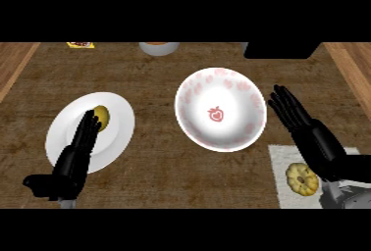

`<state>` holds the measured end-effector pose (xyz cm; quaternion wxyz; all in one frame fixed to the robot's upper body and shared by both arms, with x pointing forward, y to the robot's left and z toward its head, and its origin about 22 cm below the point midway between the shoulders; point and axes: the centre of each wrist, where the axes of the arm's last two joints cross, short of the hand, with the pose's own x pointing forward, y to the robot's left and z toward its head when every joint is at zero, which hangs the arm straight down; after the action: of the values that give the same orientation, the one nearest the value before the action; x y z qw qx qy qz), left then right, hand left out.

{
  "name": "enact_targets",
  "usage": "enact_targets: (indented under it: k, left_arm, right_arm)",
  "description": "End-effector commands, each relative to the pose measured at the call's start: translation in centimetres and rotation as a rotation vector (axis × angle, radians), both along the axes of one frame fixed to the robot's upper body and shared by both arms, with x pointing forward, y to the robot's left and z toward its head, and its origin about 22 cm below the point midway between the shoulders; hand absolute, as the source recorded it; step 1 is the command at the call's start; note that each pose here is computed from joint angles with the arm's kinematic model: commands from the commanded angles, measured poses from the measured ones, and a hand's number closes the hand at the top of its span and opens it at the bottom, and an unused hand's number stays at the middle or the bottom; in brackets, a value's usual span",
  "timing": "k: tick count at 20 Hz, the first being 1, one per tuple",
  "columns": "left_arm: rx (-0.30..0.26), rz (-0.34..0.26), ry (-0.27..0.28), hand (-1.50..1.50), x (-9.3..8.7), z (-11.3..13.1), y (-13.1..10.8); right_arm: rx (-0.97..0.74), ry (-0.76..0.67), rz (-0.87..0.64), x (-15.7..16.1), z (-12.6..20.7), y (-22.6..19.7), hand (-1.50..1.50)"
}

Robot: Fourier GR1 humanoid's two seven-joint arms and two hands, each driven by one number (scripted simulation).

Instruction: Pick the squash from the placemat and place it in the bowl

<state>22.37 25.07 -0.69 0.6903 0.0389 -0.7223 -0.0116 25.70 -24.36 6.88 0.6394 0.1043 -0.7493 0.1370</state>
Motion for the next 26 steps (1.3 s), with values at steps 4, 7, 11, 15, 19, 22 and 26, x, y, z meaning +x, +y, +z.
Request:
enact_targets:
  k: [4, 7, 11, 15, 19, 22, 26]
  left_arm:
    - [0.036, -0.017, -0.036, 0.0, 1.5, 1.2, -0.6]
    - [0.047, -0.021, -0.002, 0.0, 1.2, 0.7, -0.5]
    - [0.031, 0.029, -0.001, 0.0, 3.1, 2.4, -0.7]
    - [0.03, 0.0, 0.025, 0.0, 2.6, 2.4, -2.3]
    - [0.04, -0.033, 0.032, 0.0, 2.6, 2.2, -2.4]
    - [0.044, -0.027, 0.031, 0.0, 5.0, 4.4, -1.9]
    - [0.051, -0.036, 0.014, 0.0, 4.3, 2.8, -3.1]
  right_arm:
    - [-0.667, 0.033, 0.122, -2.4, -1.8, -1.3, 1.5]
    - [-1.107, -0.183, 0.068, -0.4, 2.5, -5.2, 1.5]
    - [-0.841, -0.479, -0.152, -4.9, -2.3, -3.2, -1.5]
    - [-0.809, -0.59, -0.115, -11.1, -6.4, -2.3, -1.5]
    - [-0.873, -0.706, -0.183, -13.9, -6.0, -1.4, -1.5]
    - [-0.991, -0.692, -0.284, -15.0, -3.3, -0.9, -1.5]
    - [-1.104, -0.602, -0.372, -15.6, -1.1, 0.6, -1.5]
